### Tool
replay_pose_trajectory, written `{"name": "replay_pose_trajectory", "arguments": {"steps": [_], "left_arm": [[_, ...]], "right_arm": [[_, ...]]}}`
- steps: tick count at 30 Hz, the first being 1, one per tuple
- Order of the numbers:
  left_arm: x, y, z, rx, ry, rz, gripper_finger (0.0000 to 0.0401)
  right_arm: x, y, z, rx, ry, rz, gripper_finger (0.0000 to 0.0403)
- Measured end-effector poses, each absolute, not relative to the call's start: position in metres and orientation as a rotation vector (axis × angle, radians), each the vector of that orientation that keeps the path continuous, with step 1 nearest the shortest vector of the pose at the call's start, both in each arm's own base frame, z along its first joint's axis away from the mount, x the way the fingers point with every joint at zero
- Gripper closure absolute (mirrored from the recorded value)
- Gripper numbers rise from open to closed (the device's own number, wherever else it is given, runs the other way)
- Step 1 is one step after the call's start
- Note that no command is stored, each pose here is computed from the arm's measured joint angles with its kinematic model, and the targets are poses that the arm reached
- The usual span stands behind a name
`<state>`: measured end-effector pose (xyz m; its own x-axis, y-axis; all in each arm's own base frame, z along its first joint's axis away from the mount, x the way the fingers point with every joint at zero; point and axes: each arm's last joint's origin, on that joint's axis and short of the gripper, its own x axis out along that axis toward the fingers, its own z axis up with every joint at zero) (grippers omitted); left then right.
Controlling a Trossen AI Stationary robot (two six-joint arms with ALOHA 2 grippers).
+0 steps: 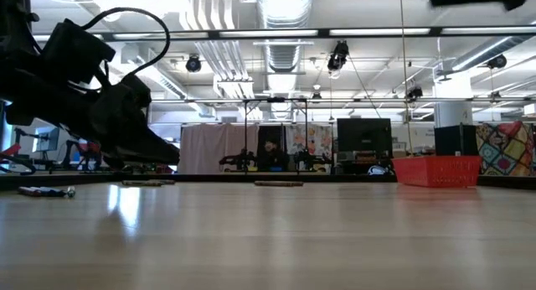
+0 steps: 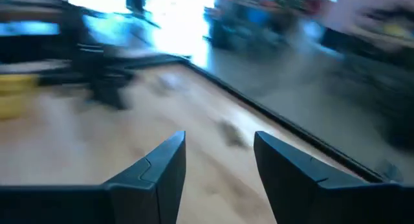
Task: Sort crayons
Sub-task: Put the brown crayon into the red bin
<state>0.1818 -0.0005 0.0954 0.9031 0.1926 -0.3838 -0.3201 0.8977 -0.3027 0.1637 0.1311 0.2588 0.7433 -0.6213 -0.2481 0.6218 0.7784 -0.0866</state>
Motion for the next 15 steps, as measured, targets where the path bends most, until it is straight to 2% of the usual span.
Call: {"name": "replay_pose_trajectory", "arguments": {"steps": [5,8,11,15], "left_arm": [[0.180,0.000,0.091,-0.369,0.404,0.283,0.0324],[0.179,0.000,0.090,-0.391,0.413,0.291,0.0324],[0.181,0.000,0.091,-0.389,0.410,0.291,0.0324],[0.185,0.000,0.093,-0.377,0.396,0.314,0.0324]], "right_arm": [[0.206,0.063,0.248,0.086,0.566,-0.935,0.0233],[0.227,0.022,0.241,0.116,0.728,-0.965,0.0234],[0.251,-0.012,0.239,0.157,0.768,-0.849,0.0234],[0.283,-0.052,0.238,0.236,0.665,-0.607,0.0241]]}}
